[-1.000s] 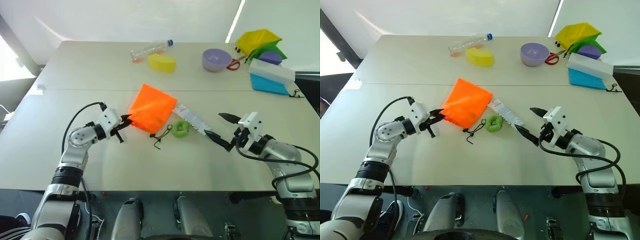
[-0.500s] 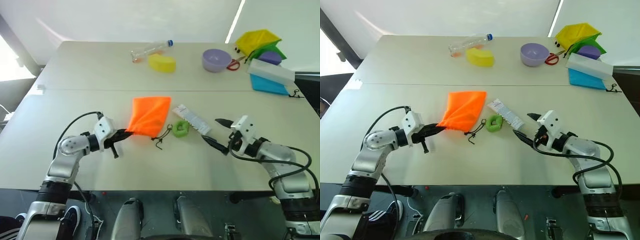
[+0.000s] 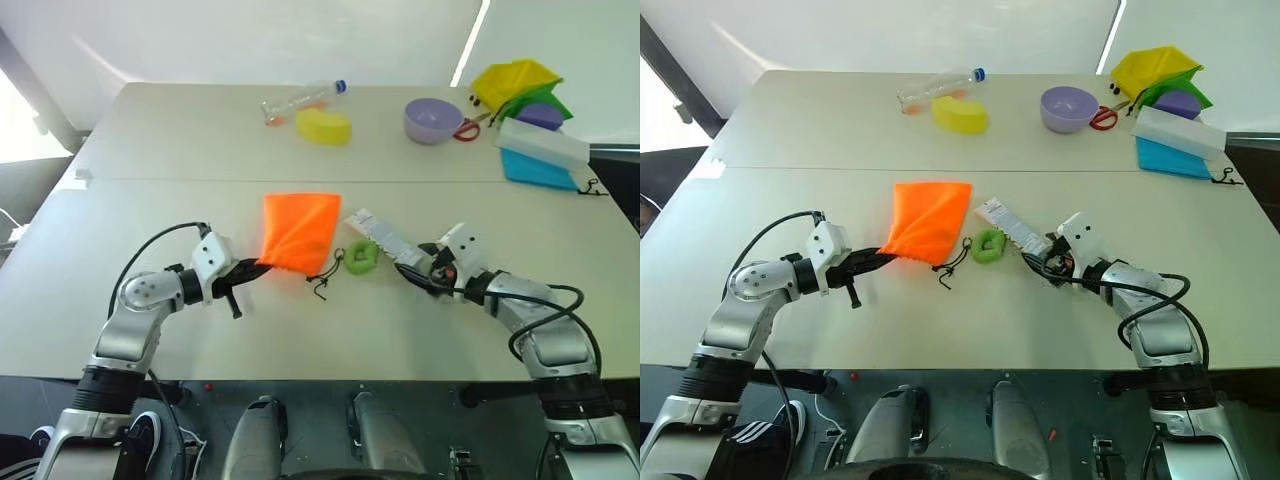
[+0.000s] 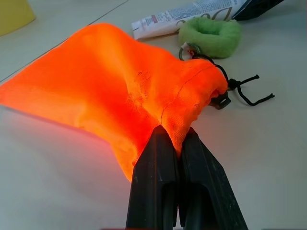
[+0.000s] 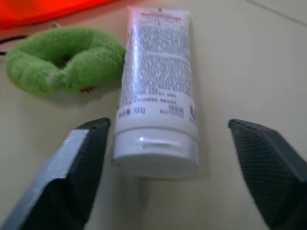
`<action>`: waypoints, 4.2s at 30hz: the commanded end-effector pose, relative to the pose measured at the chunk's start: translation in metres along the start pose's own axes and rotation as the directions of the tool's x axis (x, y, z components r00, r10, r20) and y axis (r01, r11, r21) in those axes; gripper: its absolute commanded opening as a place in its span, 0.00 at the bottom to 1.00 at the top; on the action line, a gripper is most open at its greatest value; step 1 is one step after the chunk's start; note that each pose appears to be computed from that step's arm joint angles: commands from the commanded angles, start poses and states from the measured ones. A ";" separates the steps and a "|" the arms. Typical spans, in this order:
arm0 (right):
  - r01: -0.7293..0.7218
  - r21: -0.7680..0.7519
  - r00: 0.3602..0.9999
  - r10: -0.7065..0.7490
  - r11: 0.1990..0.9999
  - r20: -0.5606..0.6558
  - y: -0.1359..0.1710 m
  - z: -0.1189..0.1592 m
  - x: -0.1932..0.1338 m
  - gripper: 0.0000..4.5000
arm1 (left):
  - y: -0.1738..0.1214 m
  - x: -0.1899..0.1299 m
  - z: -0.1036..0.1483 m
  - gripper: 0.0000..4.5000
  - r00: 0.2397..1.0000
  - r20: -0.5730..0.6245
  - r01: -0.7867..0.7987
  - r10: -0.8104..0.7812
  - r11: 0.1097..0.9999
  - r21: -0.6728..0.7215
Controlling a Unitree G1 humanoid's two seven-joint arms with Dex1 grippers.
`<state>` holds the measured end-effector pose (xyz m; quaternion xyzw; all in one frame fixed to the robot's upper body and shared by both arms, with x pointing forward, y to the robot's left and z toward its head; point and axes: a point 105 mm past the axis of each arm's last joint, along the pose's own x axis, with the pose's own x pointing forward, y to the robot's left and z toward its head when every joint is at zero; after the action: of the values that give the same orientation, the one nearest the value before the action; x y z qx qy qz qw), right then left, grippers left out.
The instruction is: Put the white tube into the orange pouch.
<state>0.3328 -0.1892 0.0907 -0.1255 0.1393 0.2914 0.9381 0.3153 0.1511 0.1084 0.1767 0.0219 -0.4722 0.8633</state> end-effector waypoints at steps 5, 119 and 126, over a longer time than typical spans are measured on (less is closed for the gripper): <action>-0.019 -0.012 0.998 0.019 1.000 0.054 0.001 0.016 -0.009 0.39 | 0.003 0.001 0.010 0.00 1.000 0.025 -0.005 0.004 0.999 0.031; -0.063 0.097 0.992 0.052 0.993 0.112 0.106 0.065 0.073 0.39 | -0.016 0.042 0.042 0.00 0.992 0.125 0.027 -0.013 0.994 -0.109; -0.146 0.035 0.989 0.145 0.989 0.032 0.125 0.059 0.092 0.39 | -0.010 0.041 0.037 0.00 0.993 0.114 -0.016 0.027 0.995 -0.098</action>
<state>0.3442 -0.0266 0.0997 -0.0866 0.1316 0.3553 0.9214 0.3243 0.1008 0.1235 0.1002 0.0135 -0.4749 0.8742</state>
